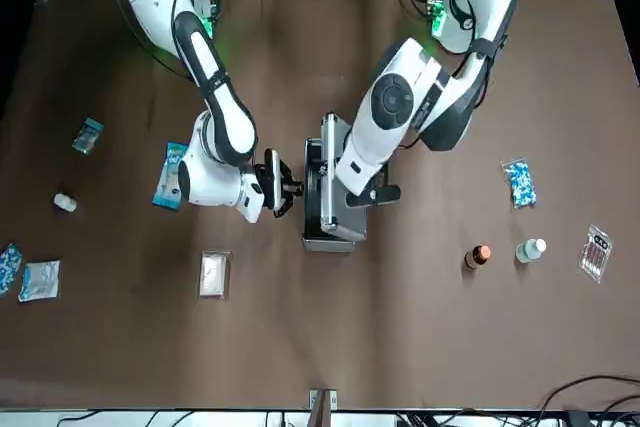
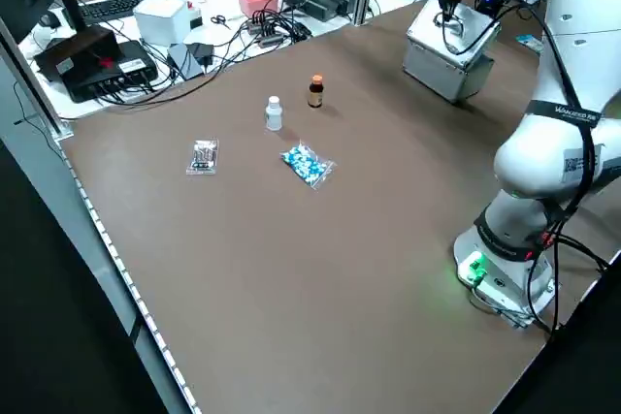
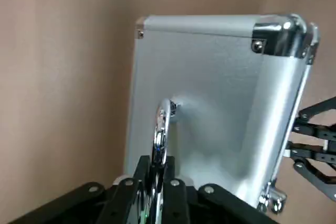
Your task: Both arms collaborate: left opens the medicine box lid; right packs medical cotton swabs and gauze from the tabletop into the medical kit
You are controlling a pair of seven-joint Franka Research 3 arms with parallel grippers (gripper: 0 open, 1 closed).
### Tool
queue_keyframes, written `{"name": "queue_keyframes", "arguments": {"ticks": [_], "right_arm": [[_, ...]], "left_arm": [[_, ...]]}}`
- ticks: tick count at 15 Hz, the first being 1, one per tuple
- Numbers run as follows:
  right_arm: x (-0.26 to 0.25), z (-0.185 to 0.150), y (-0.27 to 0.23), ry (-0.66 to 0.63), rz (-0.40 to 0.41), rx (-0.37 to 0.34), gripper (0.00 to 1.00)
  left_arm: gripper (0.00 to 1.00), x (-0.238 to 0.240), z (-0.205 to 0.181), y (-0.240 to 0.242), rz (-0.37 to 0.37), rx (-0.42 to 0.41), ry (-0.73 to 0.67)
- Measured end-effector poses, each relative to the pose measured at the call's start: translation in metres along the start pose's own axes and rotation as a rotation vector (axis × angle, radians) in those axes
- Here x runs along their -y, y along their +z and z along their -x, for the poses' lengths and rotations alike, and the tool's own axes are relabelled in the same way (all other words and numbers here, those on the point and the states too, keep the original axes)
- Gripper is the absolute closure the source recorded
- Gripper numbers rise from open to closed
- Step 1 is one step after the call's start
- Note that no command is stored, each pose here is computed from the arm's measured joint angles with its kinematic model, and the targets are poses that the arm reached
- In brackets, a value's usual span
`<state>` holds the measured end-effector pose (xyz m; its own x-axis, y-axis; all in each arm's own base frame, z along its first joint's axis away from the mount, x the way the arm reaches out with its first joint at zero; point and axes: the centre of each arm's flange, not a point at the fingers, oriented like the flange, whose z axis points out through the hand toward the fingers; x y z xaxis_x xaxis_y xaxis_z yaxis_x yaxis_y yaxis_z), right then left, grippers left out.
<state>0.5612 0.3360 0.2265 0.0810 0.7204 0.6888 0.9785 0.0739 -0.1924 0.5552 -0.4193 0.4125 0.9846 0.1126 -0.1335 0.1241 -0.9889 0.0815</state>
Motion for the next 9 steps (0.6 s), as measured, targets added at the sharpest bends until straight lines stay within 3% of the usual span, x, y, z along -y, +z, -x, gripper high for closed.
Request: {"name": "queue_keyframes", "arguments": {"ticks": [9], "right_arm": [[0.0, 0.0, 0.0, 0.0, 0.0, 0.0, 0.79]], "left_arm": [[0.85, 0.026, -0.012, -0.002, -0.036, 0.04, 0.024]]}}
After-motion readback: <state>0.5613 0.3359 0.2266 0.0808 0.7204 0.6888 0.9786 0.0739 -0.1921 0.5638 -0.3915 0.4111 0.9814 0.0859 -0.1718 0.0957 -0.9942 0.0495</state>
